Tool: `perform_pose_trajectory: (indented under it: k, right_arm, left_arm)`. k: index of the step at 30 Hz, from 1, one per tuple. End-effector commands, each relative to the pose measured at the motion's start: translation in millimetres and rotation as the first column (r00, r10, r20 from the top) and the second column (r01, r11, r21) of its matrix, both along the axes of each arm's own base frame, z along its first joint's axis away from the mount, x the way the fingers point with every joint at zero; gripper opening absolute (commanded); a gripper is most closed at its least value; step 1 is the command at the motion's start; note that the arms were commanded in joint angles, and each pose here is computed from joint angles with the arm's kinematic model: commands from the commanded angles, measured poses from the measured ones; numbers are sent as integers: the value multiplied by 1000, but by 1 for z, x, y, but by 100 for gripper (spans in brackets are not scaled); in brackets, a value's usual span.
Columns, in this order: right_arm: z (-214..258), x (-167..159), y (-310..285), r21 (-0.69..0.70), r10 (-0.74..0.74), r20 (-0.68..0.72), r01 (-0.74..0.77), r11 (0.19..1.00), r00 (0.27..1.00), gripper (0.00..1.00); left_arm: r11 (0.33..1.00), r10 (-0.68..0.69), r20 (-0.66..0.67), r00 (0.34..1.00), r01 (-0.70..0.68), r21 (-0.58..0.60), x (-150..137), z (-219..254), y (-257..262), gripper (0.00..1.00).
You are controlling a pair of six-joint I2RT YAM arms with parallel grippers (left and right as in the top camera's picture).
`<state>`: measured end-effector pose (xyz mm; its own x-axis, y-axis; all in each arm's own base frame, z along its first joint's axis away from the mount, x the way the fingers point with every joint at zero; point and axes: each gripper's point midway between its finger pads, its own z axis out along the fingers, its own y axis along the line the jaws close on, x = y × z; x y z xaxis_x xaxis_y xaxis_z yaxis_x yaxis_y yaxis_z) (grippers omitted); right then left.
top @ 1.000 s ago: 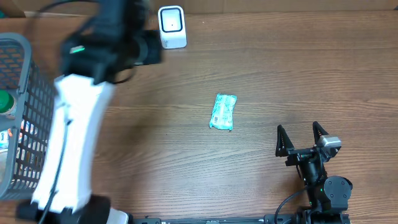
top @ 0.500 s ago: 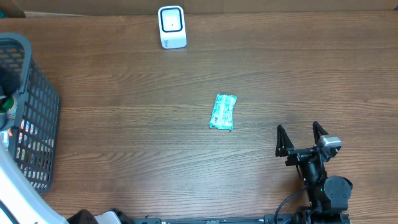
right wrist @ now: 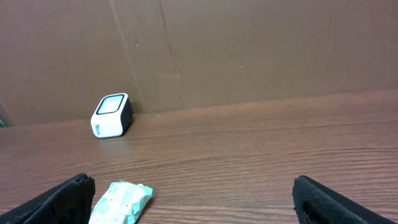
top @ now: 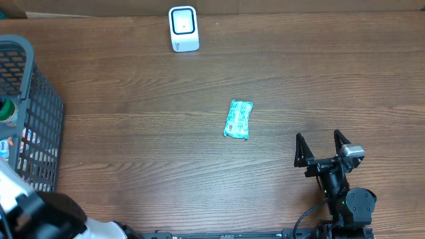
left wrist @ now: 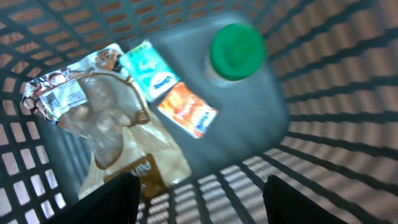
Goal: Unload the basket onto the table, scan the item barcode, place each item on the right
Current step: 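Move the left gripper back over the basket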
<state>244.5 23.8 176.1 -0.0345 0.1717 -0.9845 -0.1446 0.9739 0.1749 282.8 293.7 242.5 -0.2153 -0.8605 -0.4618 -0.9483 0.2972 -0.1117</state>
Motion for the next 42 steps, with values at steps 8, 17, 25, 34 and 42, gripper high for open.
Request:
perform_pose_trajectory:
  k: [8,17,25,34,42]
  right_arm:
    - [-2,0,1,0,2,2,-2,1000,1000,100]
    - [-2,0,1,0,1,2,-1,1000,1000,100]
    - [-2,0,1,0,2,2,-2,1000,1000,100]
    - [-2,0,1,0,2,2,-2,1000,1000,100]
    - [-2,0,1,0,2,2,-2,1000,1000,100]
  left_arm:
    - [995,1,-275,961,-29,-97,1,-108,29,57]
    - [990,-82,-342,936,38,-132,12,-155,38,56]
    - [970,-202,-368,908,134,-202,27,-190,28,56]
    - [966,-221,-373,901,151,-207,32,-198,27,58]
    - [937,-289,-392,874,173,-305,29,-232,15,56]
